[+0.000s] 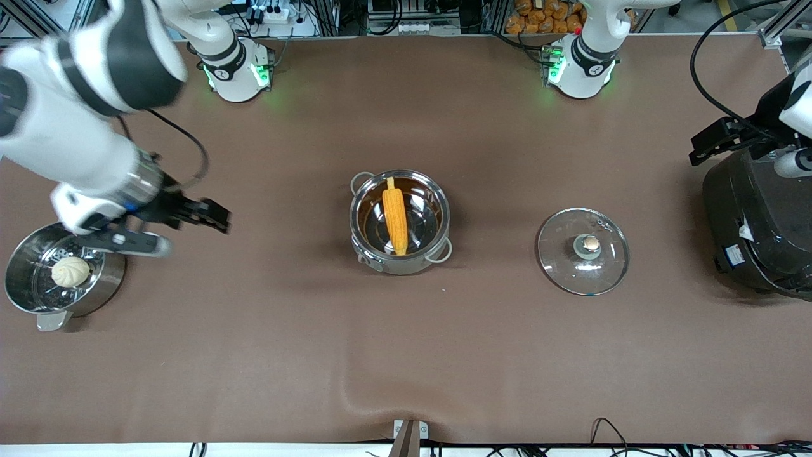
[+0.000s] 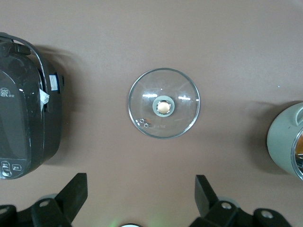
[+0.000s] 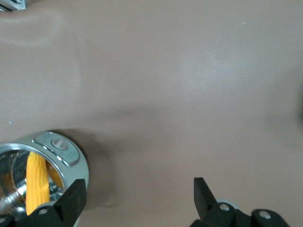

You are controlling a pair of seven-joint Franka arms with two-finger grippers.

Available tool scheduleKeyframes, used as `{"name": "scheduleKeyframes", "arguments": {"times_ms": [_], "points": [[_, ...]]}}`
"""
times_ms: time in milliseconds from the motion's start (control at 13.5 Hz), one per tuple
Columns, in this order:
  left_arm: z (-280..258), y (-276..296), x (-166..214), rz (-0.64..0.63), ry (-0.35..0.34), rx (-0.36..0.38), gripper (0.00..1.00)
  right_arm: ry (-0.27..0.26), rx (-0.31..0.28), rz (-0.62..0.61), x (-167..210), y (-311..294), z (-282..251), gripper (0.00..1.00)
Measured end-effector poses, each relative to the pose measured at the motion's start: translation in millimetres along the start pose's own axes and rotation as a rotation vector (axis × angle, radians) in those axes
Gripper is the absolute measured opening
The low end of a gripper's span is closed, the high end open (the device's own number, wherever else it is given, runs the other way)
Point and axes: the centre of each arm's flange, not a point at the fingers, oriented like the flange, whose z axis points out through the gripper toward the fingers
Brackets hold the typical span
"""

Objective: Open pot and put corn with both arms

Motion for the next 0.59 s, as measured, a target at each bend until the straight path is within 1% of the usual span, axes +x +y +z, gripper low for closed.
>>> {"name": "scheduleKeyframes", "arguments": {"times_ms": [222,370,444,593], "points": [[2.8,0.7,0.9,0.001,-0.008,0.001,1.0,-0.034,-0.012,-0.021,-25.9,56.3,-52.6,1.0],[6.8,-1.5,3.0,-0.004,-0.018,0.003,1.0,-0.03,-0.025,0.003,-45.6,93.8,-87.0,1.0],[8.4,-0.7,3.7,-0.002,-0.021,0.004,1.0,-0.028,-0.025,0.009,-50.5,119.5,-98.0,1.0],[9.5,0.2,4.3,-0.001,-0.023,0.004,1.0,-0.033,-0.026,0.04,-51.7,166.6,-103.4,1.0]]}}
